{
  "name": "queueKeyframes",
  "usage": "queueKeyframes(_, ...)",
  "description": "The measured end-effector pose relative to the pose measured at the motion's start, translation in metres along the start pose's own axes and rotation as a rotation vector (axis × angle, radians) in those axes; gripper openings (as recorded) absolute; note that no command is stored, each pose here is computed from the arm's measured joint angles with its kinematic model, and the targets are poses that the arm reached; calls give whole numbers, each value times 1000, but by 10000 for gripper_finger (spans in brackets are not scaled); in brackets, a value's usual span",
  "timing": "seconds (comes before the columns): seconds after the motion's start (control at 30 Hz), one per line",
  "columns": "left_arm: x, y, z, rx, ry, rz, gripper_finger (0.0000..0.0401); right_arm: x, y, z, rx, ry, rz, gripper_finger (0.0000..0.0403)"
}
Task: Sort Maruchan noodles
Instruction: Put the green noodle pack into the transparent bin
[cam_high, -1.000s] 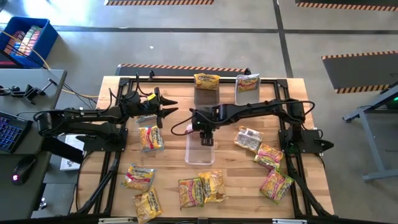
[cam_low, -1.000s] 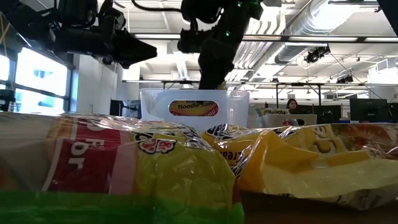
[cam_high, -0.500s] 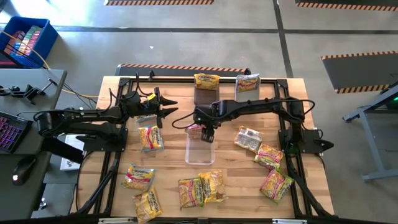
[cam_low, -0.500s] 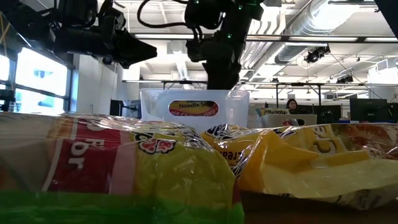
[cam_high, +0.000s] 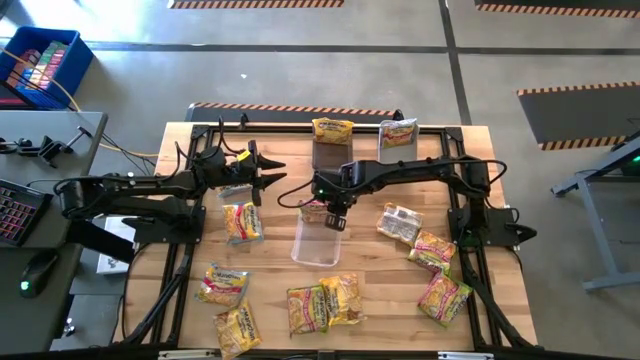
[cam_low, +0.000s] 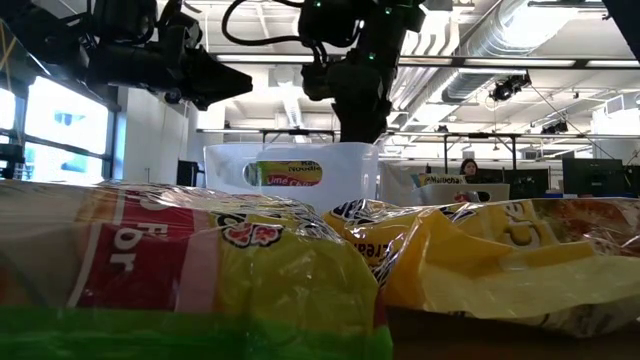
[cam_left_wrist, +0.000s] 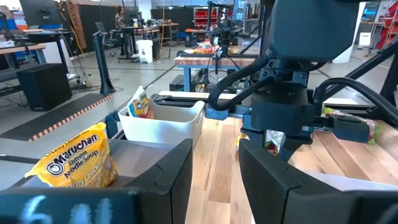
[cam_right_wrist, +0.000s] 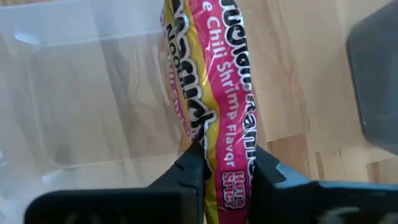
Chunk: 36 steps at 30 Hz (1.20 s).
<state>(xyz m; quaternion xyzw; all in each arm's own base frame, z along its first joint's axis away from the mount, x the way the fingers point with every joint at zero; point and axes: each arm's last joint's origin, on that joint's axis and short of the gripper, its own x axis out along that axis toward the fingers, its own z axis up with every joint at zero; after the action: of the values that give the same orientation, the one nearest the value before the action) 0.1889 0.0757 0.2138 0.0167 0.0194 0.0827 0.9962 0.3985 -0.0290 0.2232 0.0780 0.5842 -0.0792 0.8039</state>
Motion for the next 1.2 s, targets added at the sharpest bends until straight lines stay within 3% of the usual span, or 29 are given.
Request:
queueKeyframes(0.13,0,0,0,0,0,0,119,0,0,-1,-2,6,-1,72)
queueKeyframes(0.43,0,0,0,0,0,0,119,-9,-1,-3,-28,7,-5,176)
queueKeyframes(0.57,0,0,0,0,0,0,119,-30,-1,-6,-52,-22,4,185)
queueKeyframes(0.73,0,0,0,0,1,0,119,-62,-2,-10,-79,-96,10,146)
queueKeyframes(0.97,0,0,0,0,1,0,119,-54,-2,-8,-80,-86,9,12)
queueKeyframes(1.2,0,0,0,0,1,0,119,-35,-1,-6,-76,-35,25,22)
